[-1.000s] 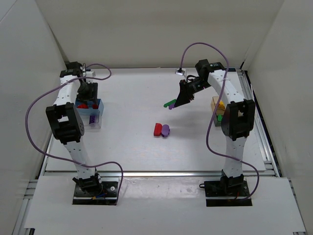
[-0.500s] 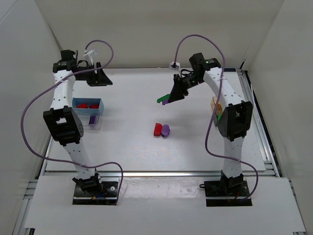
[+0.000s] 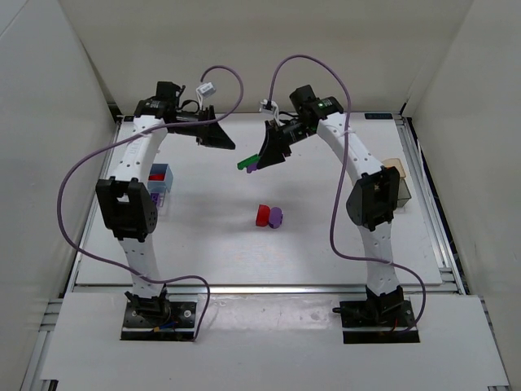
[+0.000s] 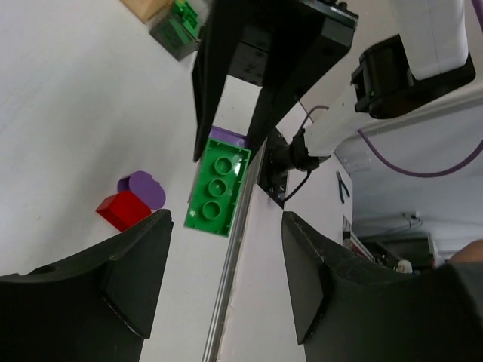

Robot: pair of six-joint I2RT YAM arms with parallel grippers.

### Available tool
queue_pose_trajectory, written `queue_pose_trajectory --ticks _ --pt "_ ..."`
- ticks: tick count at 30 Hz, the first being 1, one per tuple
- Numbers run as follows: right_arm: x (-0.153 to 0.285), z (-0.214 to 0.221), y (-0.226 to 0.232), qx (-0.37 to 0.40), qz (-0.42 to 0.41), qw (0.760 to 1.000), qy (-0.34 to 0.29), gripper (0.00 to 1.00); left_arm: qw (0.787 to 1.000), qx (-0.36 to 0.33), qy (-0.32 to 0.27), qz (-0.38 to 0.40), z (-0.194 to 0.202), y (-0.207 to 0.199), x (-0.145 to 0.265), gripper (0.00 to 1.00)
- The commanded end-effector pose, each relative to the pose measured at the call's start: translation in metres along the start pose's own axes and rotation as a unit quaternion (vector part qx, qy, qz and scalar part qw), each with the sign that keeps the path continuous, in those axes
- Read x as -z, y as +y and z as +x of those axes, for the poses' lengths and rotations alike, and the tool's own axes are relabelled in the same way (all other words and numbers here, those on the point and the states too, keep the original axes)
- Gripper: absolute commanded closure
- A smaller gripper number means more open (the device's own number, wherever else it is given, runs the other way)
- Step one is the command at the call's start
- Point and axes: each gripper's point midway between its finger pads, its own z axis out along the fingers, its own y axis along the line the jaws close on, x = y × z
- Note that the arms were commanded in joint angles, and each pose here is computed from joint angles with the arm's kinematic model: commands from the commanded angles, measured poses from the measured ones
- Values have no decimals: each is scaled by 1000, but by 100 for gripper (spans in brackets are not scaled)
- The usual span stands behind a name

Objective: Sort the legos into containers by color

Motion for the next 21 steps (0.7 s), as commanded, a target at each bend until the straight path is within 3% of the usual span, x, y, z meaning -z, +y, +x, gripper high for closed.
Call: queue_pose_trajectory --ticks 1,8,14,21 --pt "1 -26 16 27 -25 999 -30 100 999 -25 16 31 8 -21 -13 30" --pt "0 -29 21 22 -36 998 -36 100 988 -106 106 24 48 -30 -47 33" --pt "0 -29 24 19 -40 998 -38 100 987 -114 113 19 50 -27 -48 39" --pt "2 -30 26 20 -41 998 -40 100 984 -123 125 7 56 -16 -48 35"
